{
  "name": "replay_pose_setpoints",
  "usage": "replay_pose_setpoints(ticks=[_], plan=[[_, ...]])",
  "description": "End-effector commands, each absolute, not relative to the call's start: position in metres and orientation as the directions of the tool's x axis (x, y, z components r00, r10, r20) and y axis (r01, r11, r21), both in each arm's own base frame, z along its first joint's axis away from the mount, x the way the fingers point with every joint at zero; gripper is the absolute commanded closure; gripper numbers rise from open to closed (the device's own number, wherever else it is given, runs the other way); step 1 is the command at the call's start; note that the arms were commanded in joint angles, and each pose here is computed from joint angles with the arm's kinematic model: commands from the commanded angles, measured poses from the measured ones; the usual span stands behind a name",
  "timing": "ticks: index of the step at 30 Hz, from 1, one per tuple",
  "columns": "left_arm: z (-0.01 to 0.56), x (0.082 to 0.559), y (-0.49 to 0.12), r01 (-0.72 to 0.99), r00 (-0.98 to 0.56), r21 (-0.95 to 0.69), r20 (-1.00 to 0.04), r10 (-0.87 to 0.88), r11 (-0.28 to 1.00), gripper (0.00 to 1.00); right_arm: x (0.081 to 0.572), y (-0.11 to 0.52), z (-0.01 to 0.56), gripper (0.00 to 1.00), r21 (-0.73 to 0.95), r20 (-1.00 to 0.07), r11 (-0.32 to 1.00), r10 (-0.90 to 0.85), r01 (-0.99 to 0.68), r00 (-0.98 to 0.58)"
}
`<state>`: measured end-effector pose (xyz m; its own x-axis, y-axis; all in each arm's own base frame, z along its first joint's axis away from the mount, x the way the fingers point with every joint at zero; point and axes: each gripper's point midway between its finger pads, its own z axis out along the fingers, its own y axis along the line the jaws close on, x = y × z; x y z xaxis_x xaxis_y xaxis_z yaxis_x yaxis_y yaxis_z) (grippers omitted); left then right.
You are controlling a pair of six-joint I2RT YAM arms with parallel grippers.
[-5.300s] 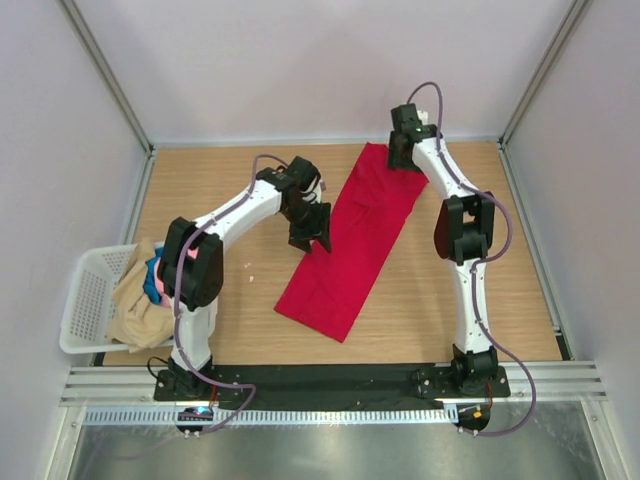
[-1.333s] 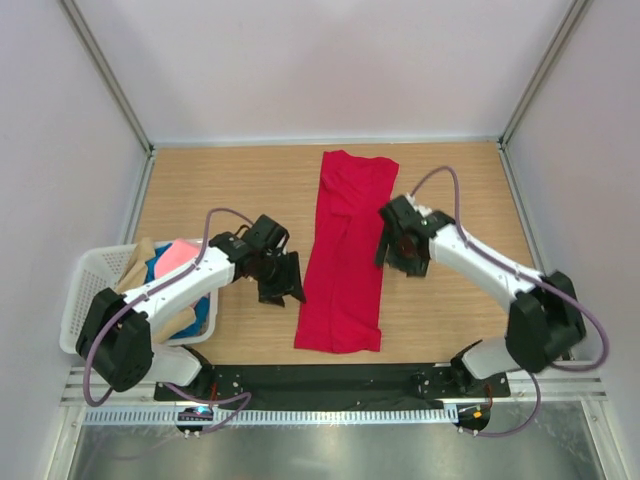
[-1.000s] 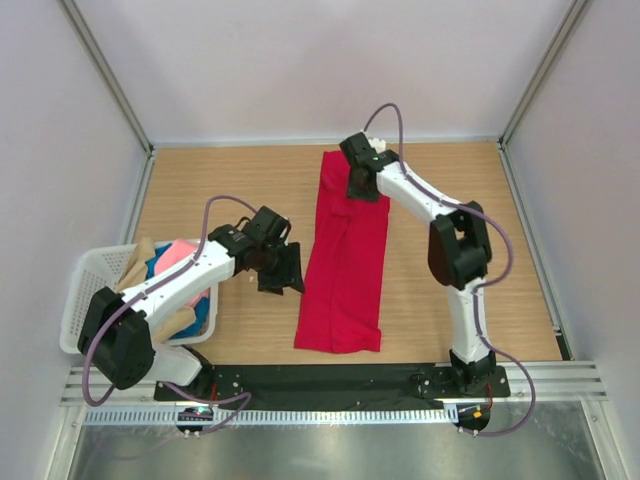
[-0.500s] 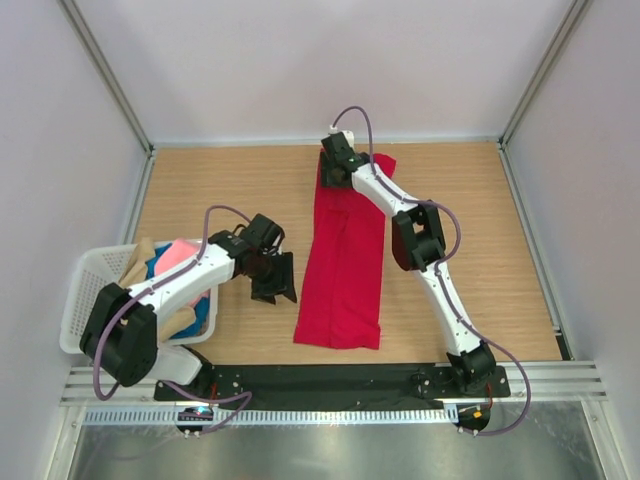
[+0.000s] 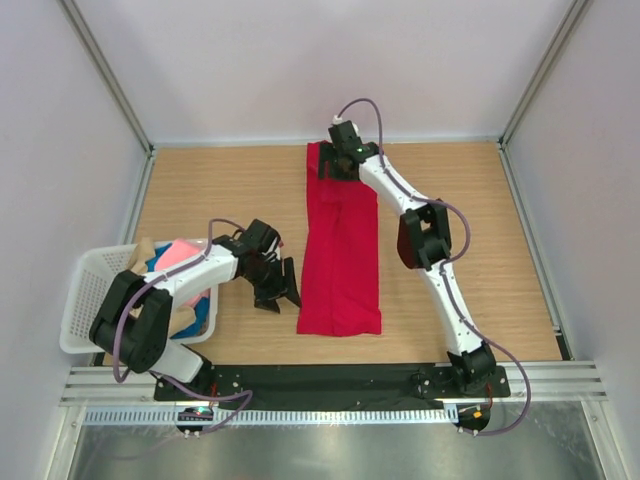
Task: Fold and stack the t-shirts
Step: Fold the tshirt
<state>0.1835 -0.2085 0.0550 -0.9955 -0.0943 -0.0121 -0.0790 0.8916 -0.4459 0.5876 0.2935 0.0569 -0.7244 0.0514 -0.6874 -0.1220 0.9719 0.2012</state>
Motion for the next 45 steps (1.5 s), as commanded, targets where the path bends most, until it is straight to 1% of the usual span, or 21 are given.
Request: replay_pose_setpoints(ticks=[1,3,4,6,7,8,9,10,11,12,14,15,16,18,19,22,26,30,35,39,45], plan=[[0.057,0.183,-0.227,-0.109,-0.994,-0.544,0.034,-0.108,0.832,0.37,0.539,0.259,0.194,0.22,0.302,-0.682,0.952,0.172,-0.06,-0.711],[0.055,0.178,-0.234,-0.125,-0.992,-0.57,0.075,-0.099,0.812,0.36,0.51,0.249,0.195,0.21,0.307,-0.644,0.948,0.145,-0.081,-0.751],[0.054,0.177,-0.235,-0.129,-0.992,-0.575,0.084,-0.098,0.808,0.36,0.474,0.238,0.192,0.21,0.304,-0.612,0.948,0.122,-0.091,-0.782],[0.054,0.176,-0.236,-0.13,-0.991,-0.583,0.09,-0.096,0.802,0.35,0.442,0.234,0.187,0.21,0.331,-0.593,0.934,0.096,-0.134,-0.8],[0.052,0.176,-0.236,-0.133,-0.991,-0.583,0.095,-0.095,0.802,0.35,0.411,0.22,0.152,0.2,0.299,-0.518,0.948,0.065,-0.109,-0.853],[0.05,0.174,-0.235,-0.137,-0.99,-0.576,0.102,-0.095,0.806,0.35,0.392,0.212,0.169,0.2,0.311,-0.536,0.943,0.074,-0.116,-0.841],[0.048,0.174,-0.234,-0.142,-0.989,-0.57,0.106,-0.099,0.809,0.36,0.374,0.207,0.162,0.2,0.316,-0.508,0.942,0.068,-0.112,-0.859],[0.045,0.173,-0.232,-0.153,-0.988,-0.557,0.111,-0.109,0.816,0.36,0.341,0.2,0.132,0.2,0.323,-0.421,0.941,0.051,-0.098,-0.906],[0.042,0.17,-0.23,-0.162,-0.986,-0.547,0.119,-0.115,0.822,0.36,0.324,0.199,0.149,0.2,0.364,-0.445,0.925,0.066,-0.112,-0.893],[0.04,0.17,-0.229,-0.163,-0.986,-0.542,0.115,-0.119,0.824,0.37,0.297,0.19,0.125,0.2,0.361,-0.382,0.928,0.055,-0.094,-0.923],[0.035,0.168,-0.227,-0.172,-0.984,-0.529,0.122,-0.127,0.831,0.38,0.27,0.189,0.125,0.21,0.414,-0.359,0.905,0.067,-0.095,-0.931],[0.032,0.166,-0.225,-0.175,-0.984,-0.52,0.128,-0.126,0.836,0.39,0.26,0.187,0.137,0.21,0.448,-0.385,0.889,0.1,-0.091,-0.918],[0.03,0.166,-0.225,-0.176,-0.983,-0.518,0.129,-0.127,0.837,0.39,0.24,0.182,0.12,0.22,0.452,-0.339,0.889,0.103,-0.066,-0.935],[0.023,0.162,-0.223,-0.184,-0.981,-0.502,0.145,-0.128,0.845,0.41,0.223,0.184,0.124,0.26,0.518,-0.334,0.854,0.145,-0.053,-0.931],[0.022,0.16,-0.224,-0.187,-0.98,-0.5,0.148,-0.129,0.845,0.42,0.206,0.18,0.104,0.28,0.523,-0.285,0.852,0.147,-0.025,-0.947],[0.016,0.157,-0.225,-0.189,-0.98,-0.498,0.151,-0.13,0.847,0.45,0.182,0.184,0.088,0.33,0.592,-0.237,0.806,0.174,0.0,-0.956],[0.01,0.156,-0.228,-0.2,-0.977,-0.498,0.159,-0.138,0.844,0.54,0.17,0.184,0.071,0.39,0.623,-0.214,0.782,0.195,0.02,-0.957],[0.003,0.153,-0.231,-0.205,-0.976,-0.491,0.164,-0.141,0.847,0.57,0.153,0.183,0.049,0.45,0.63,-0.145,0.775,0.193,0.06,-0.97],[-0.002,0.152,-0.231,-0.208,-0.976,-0.48,0.162,-0.146,0.852,0.59,0.144,0.18,0.031,0.52,0.614,-0.098,0.782,0.208,0.106,-0.973],[-0.007,0.148,-0.23,-0.211,-0.974,-0.46,0.169,-0.148,0.863,0.62,0.138,0.182,0.02,0.54,0.625,-0.055,0.769,0.214,0.134,-0.975],[-0.013,0.145,-0.227,-0.213,-0.974,-0.444,0.166,-0.154,0.87,0.68,0.141,0.181,0.014,0.56,0.615,-0.055,0.776,0.22,0.141,-0.974]])
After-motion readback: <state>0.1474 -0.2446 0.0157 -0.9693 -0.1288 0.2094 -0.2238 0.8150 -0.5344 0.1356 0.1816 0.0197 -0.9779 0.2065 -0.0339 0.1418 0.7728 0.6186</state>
